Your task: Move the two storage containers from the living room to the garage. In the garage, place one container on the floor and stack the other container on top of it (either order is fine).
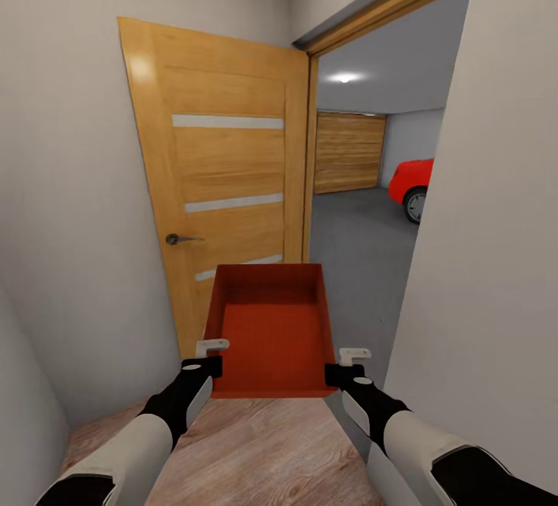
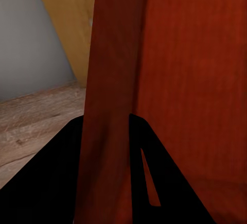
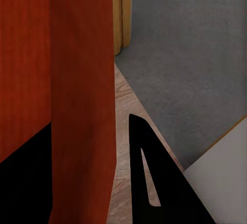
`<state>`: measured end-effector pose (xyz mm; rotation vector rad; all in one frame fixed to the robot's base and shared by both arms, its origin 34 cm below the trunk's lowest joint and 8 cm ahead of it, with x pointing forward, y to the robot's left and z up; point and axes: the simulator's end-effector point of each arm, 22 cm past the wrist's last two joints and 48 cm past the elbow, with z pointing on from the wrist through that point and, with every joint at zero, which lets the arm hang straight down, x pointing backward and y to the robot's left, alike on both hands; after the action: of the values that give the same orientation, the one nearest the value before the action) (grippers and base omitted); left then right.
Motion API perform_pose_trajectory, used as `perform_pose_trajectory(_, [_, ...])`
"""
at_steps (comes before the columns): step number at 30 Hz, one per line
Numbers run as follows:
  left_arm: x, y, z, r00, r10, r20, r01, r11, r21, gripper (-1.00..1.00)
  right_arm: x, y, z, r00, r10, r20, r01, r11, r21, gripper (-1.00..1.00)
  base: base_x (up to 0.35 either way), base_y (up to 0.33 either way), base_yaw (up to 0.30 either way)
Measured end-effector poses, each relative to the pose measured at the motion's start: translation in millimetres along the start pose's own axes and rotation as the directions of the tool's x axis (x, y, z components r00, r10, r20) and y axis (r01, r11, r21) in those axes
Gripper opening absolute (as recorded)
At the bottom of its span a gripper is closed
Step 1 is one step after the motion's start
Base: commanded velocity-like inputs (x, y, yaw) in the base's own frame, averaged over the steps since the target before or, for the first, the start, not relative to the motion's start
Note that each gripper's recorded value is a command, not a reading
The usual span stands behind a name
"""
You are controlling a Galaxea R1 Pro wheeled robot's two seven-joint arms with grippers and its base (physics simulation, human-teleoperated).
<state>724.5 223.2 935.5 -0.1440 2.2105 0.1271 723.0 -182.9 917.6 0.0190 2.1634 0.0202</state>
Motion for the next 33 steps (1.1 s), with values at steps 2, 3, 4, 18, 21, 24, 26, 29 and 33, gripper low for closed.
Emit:
perform_pose_trajectory(2, [0.1, 0.1, 0.0, 1.0, 0.0, 0.0, 0.0, 1.0, 0.0, -1.0, 0.0, 0.1, 0.0, 1.0, 0.0, 0.0, 0.0, 1.0, 0.0, -1.0, 0.0, 0.0, -0.002])
perform_pose_trajectory(3, [0.0, 0.1, 0.0, 1.0, 0.0, 0.0, 0.0, 1.0, 0.0, -1.0, 0.0, 0.1, 0.0, 1.0, 0.0, 0.0, 0.0, 1.0, 0.0, -1.0, 0.0, 0.0, 0.0])
perform_pose_trajectory(4, [-0.1, -0.1, 0.0, 1.0, 0.0, 0.0, 0.0, 1.0, 0.0, -1.0, -0.1, 0.0, 0.0, 1.0, 0.0, 0.0, 0.0, 1.0, 0.0, -1.0, 0.0, 0.0, 0.0])
perform_pose_trajectory(18, [-0.1, -0.3, -0.1, 1.0, 0.0, 0.0, 0.0, 1.0, 0.0, -1.0, -0.2, -0.3, 0.1, 1.0, -0.001, 0.0, 0.001, 1.0, 0.0, -1.0, 0.0, 0.0, -0.001])
perform_pose_trajectory(21, [0.0, -0.4, -0.1, 1.0, -0.001, 0.0, 0.001, 1.0, -0.001, -1.0, -0.2, -0.4, 0.1, 1.0, -0.001, 0.0, 0.001, 1.0, 0.0, -1.0, 0.0, 0.0, -0.122])
perform_pose_trajectory(24, [0.2, -1.1, -0.3, 1.0, -0.001, -0.001, 0.001, 1.0, -0.001, -1.0, -0.2, -1.1, 0.2, 1.0, -0.001, -0.001, 0.001, 1.0, -0.001, -1.0, 0.0, 0.0, -0.218])
perform_pose_trajectory(26, [0.2, -1.0, -0.3, 1.0, -0.001, 0.0, 0.001, 1.0, -0.001, -1.0, -0.2, -1.1, 0.2, 1.0, -0.001, -0.001, 0.001, 1.0, -0.001, -1.0, 0.0, 0.0, -0.227])
perform_pose_trajectory(29, [0.1, -1.1, -0.3, 1.0, -0.001, 0.0, 0.001, 1.0, -0.001, -1.0, -0.2, -1.1, 0.2, 1.0, -0.001, -0.001, 0.001, 1.0, -0.001, -1.0, 0.0, 0.0, -0.229])
perform_pose_trajectory(33, [0.0, -1.1, -0.3, 1.0, -0.001, 0.0, 0.001, 1.0, -0.001, -1.0, -0.2, -1.1, 0.1, 1.0, 0.0, 0.0, 0.0, 1.0, -0.001, -1.0, 0.0, 0.0, -0.23])
